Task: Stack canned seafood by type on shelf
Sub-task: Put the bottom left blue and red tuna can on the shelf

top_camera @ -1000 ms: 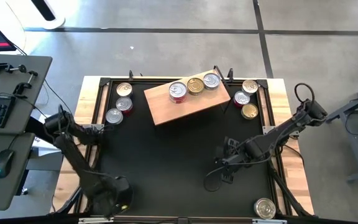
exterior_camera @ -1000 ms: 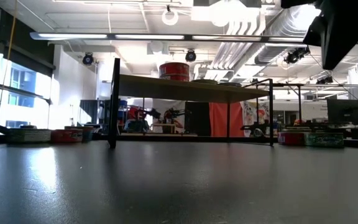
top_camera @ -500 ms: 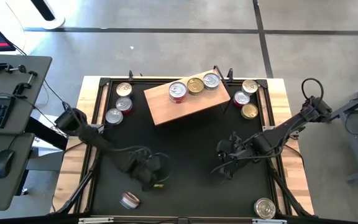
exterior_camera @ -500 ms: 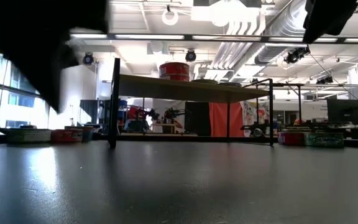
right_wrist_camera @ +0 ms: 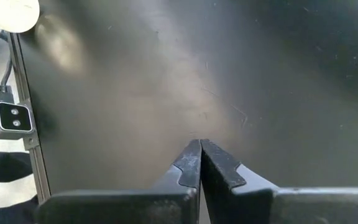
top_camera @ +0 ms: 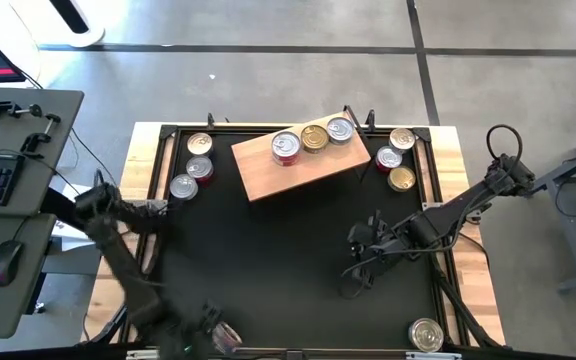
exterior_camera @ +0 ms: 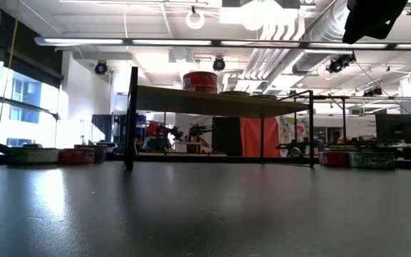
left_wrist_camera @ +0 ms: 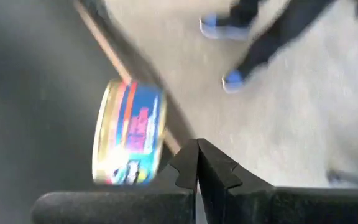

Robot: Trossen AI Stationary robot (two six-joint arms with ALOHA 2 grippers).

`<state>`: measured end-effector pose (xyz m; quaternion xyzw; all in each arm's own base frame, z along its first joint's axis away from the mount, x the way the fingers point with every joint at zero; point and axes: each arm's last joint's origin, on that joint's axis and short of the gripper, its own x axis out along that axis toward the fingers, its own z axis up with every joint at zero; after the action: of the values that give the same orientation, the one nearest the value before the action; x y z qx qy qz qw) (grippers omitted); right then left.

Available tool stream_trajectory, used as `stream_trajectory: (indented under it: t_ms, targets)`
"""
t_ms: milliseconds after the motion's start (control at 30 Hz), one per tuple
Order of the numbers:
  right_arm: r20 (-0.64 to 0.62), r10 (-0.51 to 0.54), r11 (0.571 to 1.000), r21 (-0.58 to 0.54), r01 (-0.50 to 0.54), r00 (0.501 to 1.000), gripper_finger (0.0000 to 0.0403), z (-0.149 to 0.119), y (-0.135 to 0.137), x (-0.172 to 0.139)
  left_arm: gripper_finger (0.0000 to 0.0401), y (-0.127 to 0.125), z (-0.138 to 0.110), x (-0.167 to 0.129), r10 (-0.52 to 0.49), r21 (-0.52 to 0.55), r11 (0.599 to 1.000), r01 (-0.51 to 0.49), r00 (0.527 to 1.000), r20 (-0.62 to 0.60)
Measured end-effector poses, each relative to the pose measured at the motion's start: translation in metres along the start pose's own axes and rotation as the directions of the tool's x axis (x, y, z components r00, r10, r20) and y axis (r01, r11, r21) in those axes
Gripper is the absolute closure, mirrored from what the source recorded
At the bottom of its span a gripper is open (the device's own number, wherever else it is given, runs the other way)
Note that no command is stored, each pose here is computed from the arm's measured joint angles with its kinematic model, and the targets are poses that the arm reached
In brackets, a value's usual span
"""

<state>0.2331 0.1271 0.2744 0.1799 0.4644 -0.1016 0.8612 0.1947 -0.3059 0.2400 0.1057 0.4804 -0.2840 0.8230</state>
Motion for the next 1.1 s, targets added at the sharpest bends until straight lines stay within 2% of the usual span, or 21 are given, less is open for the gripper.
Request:
stream_trajectory:
  t_ms: [100, 200, 300, 400, 467, 600, 700, 867, 1000, 1100]
  targets:
    - [0.001, -0.001, 1.0, -0.029, 0.001, 1.0, 0.0403, 0.0, 0.0, 0.0, 0.0401, -0.015, 0.003, 0.015, -0.031, -0.016, 0.999, 0.032, 0.998, 0.061]
    - [0.015, -0.02, 0.999, -0.051, 0.021, 1.0, 0.0403, 0.0, -0.001, 0.0, 0.0401, -0.011, -0.004, 0.052, -0.013, 0.012, 1.0, 0.013, 1.0, -0.019]
    - [0.022, -0.029, 0.998, -0.053, 0.03, 0.999, 0.0403, 0.0, -0.001, 0.0, 0.0401, 0.006, 0.001, 0.079, 0.064, -0.011, 0.998, -0.065, 0.996, -0.061]
    - [0.021, -0.028, 0.998, -0.048, 0.029, 0.999, 0.0403, 0.0, -0.001, 0.0, 0.0401, 0.023, 0.005, 0.09, 0.178, -0.082, 0.979, -0.187, 0.979, -0.1]
    - [0.021, -0.028, 0.998, -0.048, 0.029, 0.999, 0.0403, 0.0, -0.001, 0.0, 0.0401, 0.031, 0.007, 0.092, 0.215, -0.098, 0.969, -0.225, 0.972, -0.097]
    - [0.02, -0.005, 0.998, -0.069, 0.007, 1.0, 0.0403, 0.001, 0.0, 0.0, 0.0401, 0.04, 0.013, 0.083, 0.233, -0.095, 0.966, -0.24, 0.97, -0.075]
    - [0.039, 0.052, 0.993, -0.11, -0.047, 0.998, 0.0403, 0.004, 0.005, 0.0, 0.0401, 0.046, 0.018, 0.062, 0.26, -0.099, 0.959, -0.264, 0.964, -0.056]
    - [0.092, 0.126, 0.992, -0.033, -0.124, 0.988, 0.0395, 0.01, 0.018, 0.011, 0.0401, 0.054, 0.023, 0.013, 0.315, -0.141, 0.938, -0.315, 0.949, -0.023]
    - [0.094, 0.292, 0.956, -0.024, -0.291, 0.952, 0.0348, 0.016, 0.041, 0.034, 0.0401, 0.057, 0.021, -0.01, 0.362, -0.138, 0.923, -0.359, 0.932, -0.004]
    - [0.105, 0.413, 0.91, -0.085, -0.405, 0.905, 0.0295, 0.02, 0.057, 0.052, 0.0401, 0.057, 0.02, -0.008, 0.339, -0.112, 0.934, -0.339, 0.941, -0.015]
